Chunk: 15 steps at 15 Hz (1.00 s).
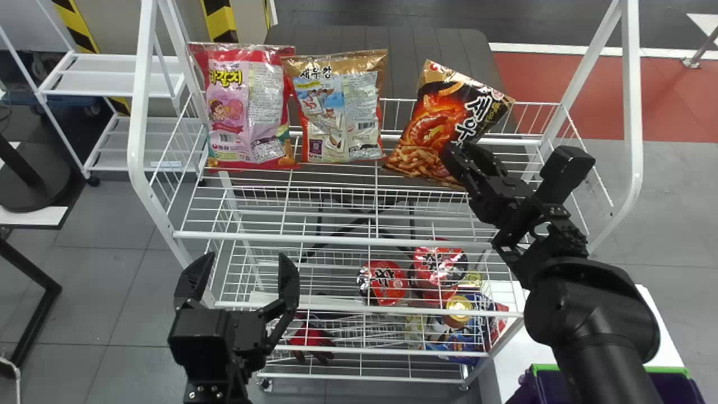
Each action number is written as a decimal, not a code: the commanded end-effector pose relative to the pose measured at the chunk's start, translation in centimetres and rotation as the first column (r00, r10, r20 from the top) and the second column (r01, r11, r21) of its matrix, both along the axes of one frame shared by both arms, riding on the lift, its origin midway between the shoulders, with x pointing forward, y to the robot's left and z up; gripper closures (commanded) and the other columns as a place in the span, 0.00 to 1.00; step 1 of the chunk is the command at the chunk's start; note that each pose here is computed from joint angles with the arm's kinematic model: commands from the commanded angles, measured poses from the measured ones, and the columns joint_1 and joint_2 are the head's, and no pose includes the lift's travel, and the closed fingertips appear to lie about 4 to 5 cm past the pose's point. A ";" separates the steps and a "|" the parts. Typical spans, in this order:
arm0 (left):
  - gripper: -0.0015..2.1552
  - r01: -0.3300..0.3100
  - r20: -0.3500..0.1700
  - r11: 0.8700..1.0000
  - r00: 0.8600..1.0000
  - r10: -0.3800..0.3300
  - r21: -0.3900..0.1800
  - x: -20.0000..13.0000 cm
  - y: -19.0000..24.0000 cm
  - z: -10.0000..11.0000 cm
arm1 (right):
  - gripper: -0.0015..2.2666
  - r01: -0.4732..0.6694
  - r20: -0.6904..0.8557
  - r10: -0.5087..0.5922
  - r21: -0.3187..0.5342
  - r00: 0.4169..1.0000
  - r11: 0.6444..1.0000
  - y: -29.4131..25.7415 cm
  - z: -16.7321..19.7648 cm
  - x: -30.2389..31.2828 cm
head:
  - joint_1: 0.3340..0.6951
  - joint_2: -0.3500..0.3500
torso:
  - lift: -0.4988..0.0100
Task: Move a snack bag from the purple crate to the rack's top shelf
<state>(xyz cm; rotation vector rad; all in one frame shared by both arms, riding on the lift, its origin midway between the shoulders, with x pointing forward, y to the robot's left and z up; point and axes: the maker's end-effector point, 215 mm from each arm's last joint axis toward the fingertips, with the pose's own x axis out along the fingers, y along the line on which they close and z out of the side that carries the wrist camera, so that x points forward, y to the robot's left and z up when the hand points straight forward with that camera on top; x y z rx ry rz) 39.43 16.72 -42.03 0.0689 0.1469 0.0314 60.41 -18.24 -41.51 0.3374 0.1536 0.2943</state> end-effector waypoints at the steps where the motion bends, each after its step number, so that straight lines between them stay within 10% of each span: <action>1: 0.04 -0.001 0.003 1.000 1.000 0.001 -0.001 0.0 0.0 0.1 | 0.52 -0.009 -0.014 0.009 0.007 1.000 1.000 0.5 -0.2 0.1 | 1.00 0.47 | 0.98; 15: 0.04 -0.001 0.008 1.000 1.000 0.001 -0.007 0.1 -0.1 0.1 | 0.65 -0.036 0.088 0.048 -0.134 0.995 0.990 2.7 1.9 -1.2 | 1.00 0.49 | 0.98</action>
